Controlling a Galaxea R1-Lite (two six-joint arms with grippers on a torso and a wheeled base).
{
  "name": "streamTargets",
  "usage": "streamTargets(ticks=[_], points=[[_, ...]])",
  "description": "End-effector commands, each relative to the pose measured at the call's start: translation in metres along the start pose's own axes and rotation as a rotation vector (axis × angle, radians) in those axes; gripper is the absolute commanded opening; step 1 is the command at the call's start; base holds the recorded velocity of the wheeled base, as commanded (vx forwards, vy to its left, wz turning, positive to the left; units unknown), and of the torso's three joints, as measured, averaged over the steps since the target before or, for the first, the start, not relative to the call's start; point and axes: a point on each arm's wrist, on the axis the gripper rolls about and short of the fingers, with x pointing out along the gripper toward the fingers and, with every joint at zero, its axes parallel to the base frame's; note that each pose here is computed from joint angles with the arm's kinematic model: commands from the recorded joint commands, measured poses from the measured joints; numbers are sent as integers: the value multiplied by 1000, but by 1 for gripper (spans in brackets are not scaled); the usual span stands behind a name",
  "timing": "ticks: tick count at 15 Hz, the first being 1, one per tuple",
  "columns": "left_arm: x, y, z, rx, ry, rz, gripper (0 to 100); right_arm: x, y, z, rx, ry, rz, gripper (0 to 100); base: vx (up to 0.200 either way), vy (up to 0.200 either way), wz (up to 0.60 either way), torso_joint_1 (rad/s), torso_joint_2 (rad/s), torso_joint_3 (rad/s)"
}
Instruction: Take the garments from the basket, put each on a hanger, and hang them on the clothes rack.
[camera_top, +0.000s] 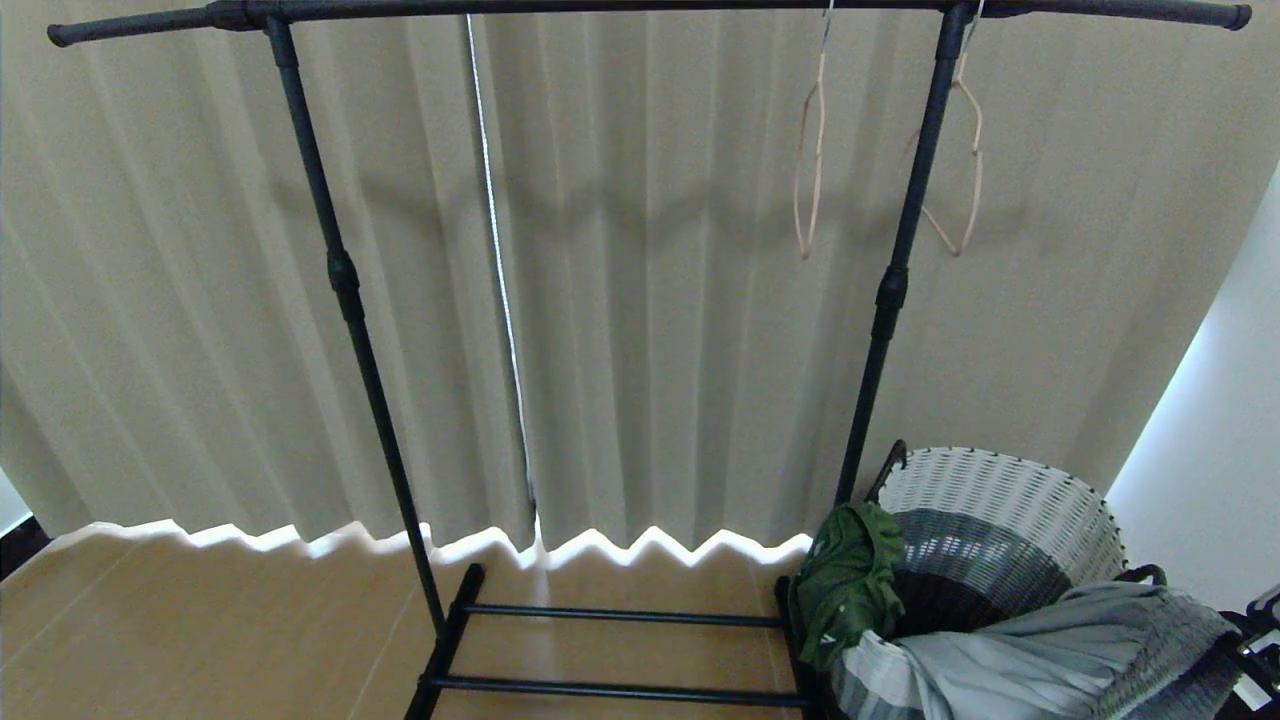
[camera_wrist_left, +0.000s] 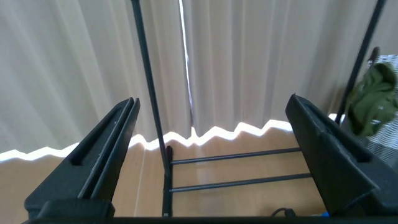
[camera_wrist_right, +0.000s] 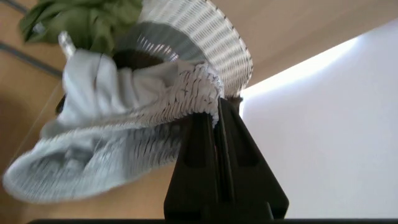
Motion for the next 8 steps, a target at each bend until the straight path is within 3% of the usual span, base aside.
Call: streamTargets(ticks=[1,2,8], points=[[0,0,0,0,0,-1,100,0,0,0,-2,2,1,0,-200,0,0,7,2,2],[0,0,0,0,0,-1,100,0,0,0,-2,3,2,0,-200,0,0,2,2,2],[0,0,0,-2,0,-1,100,0,0,0,-4,1,4,0,0,0,0,0,0,0]])
